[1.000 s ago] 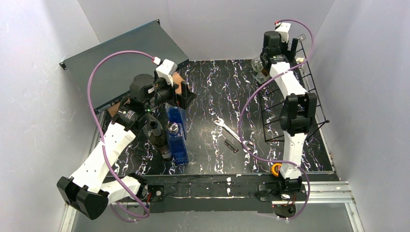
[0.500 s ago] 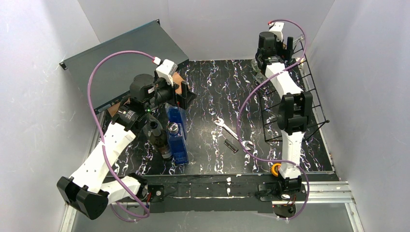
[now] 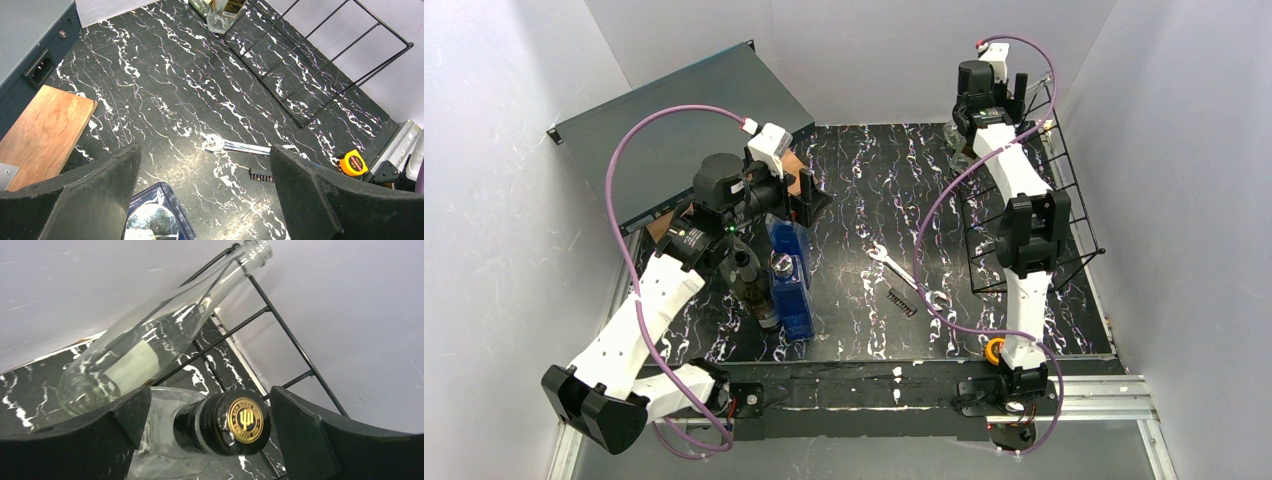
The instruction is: Put the wine bottle on the wine rack
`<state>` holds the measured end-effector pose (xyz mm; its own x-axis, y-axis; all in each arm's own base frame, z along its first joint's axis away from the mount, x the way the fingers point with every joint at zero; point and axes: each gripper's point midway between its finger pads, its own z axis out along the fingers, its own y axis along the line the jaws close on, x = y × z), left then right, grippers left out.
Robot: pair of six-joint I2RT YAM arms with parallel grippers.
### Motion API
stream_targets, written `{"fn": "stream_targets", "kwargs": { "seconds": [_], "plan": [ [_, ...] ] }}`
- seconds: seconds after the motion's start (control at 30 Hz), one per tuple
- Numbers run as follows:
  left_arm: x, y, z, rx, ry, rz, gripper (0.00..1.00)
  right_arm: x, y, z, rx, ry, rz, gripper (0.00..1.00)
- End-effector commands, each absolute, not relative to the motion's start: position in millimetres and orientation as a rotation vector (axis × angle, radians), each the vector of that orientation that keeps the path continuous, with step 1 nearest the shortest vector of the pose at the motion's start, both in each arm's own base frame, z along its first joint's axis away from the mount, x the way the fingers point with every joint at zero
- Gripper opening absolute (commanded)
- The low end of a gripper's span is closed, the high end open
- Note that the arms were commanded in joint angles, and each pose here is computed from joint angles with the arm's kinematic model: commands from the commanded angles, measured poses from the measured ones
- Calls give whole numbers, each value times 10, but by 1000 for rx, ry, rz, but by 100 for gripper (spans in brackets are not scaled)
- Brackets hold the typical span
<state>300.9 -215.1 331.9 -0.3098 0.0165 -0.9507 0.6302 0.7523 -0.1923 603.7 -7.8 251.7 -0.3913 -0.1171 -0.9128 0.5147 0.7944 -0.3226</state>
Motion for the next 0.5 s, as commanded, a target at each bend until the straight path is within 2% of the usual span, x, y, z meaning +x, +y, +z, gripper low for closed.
{"fn": "stream_targets", "kwargs": {
  "seconds": [0.0,0.47],
  "plan": [
    [2962,-2169,3534,511,1741,-683,99,6034,241,2499,201,1917,-627,98],
    [2948,-2169,3555,515,1734,-682,99,6102,396,2807,183,1877,-572,98]
  ]
}}
